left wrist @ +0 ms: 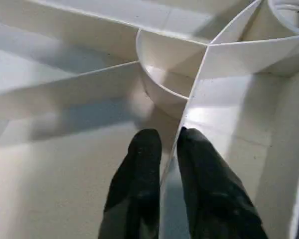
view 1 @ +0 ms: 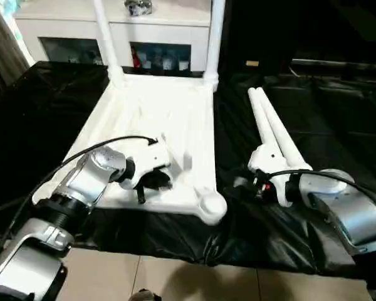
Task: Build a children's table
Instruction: Rotate table base
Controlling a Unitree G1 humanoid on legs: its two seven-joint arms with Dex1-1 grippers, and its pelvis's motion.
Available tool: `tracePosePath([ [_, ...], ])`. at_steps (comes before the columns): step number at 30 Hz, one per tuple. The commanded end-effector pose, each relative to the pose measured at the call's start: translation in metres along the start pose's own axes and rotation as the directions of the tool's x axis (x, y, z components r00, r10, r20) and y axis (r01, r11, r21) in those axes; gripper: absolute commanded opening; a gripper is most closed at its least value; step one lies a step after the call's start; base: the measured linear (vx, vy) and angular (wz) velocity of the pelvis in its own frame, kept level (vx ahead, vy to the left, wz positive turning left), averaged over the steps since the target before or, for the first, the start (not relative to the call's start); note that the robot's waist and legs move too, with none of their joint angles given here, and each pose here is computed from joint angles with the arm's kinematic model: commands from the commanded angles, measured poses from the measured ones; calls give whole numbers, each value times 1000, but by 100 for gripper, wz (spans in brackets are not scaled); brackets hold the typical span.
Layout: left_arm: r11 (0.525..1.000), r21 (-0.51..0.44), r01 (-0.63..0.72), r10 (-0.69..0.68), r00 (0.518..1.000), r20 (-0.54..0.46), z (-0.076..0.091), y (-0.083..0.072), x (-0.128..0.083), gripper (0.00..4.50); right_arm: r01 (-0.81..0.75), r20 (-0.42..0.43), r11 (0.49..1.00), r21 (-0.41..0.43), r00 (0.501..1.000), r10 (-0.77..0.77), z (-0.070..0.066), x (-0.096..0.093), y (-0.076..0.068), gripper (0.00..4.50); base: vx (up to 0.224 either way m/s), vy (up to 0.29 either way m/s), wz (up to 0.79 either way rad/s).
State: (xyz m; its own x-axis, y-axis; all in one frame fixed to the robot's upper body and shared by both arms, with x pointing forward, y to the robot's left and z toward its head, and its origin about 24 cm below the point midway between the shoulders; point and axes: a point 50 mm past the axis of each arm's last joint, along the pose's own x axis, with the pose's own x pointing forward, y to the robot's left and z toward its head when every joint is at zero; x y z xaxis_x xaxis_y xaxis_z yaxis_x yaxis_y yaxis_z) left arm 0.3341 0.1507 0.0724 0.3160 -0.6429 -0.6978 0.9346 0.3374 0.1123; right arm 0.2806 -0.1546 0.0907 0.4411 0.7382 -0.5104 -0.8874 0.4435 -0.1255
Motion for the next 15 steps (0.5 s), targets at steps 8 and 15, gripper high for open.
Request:
tracePosePath([
  [8, 983, -101, -154, 156, 988, 11, 8, 9, -13, 2, 4, 2, 1000, -27, 1000, -4, 3, 1, -1, 249, 0, 0, 0],
  [15, 972, -113, -204, 203, 979, -17, 8, 10, -15, 1, 11, 1, 1000, -28, 1000, -11, 3, 2, -2, 249, 0, 0, 0],
])
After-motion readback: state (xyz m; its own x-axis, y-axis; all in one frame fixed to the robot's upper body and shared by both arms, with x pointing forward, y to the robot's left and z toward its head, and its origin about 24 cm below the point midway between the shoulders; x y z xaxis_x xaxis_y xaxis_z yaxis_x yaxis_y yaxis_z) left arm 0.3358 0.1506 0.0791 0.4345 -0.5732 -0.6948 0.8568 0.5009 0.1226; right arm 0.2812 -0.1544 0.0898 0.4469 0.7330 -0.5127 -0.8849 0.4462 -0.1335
